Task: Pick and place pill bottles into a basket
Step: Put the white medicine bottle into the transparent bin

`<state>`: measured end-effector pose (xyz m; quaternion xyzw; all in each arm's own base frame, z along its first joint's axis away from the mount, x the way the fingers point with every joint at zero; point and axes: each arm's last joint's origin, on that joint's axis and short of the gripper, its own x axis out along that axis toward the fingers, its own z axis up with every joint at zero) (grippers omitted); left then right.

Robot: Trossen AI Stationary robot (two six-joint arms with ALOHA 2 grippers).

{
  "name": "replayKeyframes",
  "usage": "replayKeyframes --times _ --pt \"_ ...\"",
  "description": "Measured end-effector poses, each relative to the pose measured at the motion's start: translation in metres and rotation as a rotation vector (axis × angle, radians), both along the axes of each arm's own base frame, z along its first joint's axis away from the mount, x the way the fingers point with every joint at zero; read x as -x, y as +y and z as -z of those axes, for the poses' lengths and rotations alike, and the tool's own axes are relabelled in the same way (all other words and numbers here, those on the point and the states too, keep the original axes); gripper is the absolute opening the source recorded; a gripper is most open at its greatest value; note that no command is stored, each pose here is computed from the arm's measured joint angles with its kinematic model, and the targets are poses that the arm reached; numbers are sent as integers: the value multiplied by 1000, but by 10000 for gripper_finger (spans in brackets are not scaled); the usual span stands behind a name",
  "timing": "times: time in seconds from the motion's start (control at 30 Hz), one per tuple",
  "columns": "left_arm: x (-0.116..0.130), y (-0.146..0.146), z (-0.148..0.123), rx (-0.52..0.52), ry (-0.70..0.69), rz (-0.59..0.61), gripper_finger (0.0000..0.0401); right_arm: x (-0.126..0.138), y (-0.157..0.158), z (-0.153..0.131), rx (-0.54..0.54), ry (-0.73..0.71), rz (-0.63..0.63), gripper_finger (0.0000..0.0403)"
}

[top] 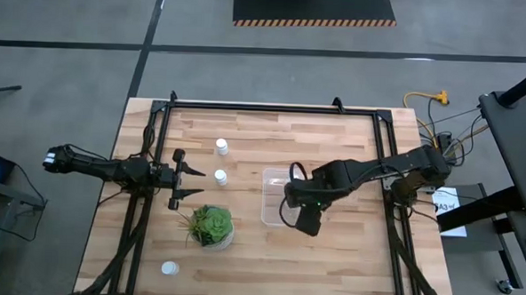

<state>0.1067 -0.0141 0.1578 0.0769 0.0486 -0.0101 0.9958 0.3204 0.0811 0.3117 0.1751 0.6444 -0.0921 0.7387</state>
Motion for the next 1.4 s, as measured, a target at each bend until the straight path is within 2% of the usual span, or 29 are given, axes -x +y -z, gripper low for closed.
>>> replayKeyframes --times 0.2,0.47,0.67,1.03,1.4 --pt "0 0 0 0 0 0 207 -7 -10 8 30 10 -133 147" --pt "0 0 0 0 0 1 207 -19 -9 27 56 52 -278 147" --pt "0 0 0 0 0 1 207 -27 -8 40 84 80 -323 147" --pt "0 0 0 0 -1 0 207 -41 -6 53 91 40 -355 147" --pt "0 0 0 0 0 0 207 -56 -1 93 97 143 -414 147"
